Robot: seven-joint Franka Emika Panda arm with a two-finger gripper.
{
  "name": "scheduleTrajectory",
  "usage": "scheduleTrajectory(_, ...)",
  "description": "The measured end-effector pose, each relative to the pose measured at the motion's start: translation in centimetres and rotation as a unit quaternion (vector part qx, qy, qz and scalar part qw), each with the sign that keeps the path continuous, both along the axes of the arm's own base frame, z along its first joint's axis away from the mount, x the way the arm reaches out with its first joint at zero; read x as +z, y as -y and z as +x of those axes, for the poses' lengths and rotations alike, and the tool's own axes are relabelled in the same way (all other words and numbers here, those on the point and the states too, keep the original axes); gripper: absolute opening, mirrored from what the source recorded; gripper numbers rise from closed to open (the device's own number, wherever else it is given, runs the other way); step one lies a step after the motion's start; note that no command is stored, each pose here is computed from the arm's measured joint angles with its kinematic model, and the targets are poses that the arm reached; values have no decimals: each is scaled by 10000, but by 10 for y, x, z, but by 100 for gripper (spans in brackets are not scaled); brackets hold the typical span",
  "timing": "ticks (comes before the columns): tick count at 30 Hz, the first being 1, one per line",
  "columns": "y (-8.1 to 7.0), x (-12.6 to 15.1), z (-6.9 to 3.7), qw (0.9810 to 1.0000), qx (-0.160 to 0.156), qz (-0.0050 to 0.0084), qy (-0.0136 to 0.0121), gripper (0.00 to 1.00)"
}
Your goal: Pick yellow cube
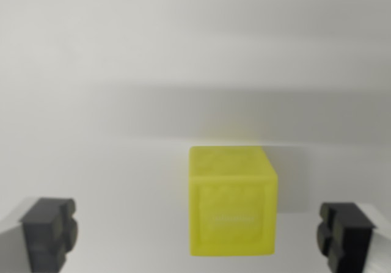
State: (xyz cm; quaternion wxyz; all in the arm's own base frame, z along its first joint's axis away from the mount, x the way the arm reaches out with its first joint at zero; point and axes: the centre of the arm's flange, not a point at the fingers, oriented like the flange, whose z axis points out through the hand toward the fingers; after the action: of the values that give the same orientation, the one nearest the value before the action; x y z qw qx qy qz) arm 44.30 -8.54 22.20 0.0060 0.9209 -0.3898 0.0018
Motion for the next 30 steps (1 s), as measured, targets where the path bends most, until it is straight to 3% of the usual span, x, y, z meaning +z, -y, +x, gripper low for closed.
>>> scheduleTrajectory(30, 18, -50, -38, 10000, 45, 49, 3, 100)
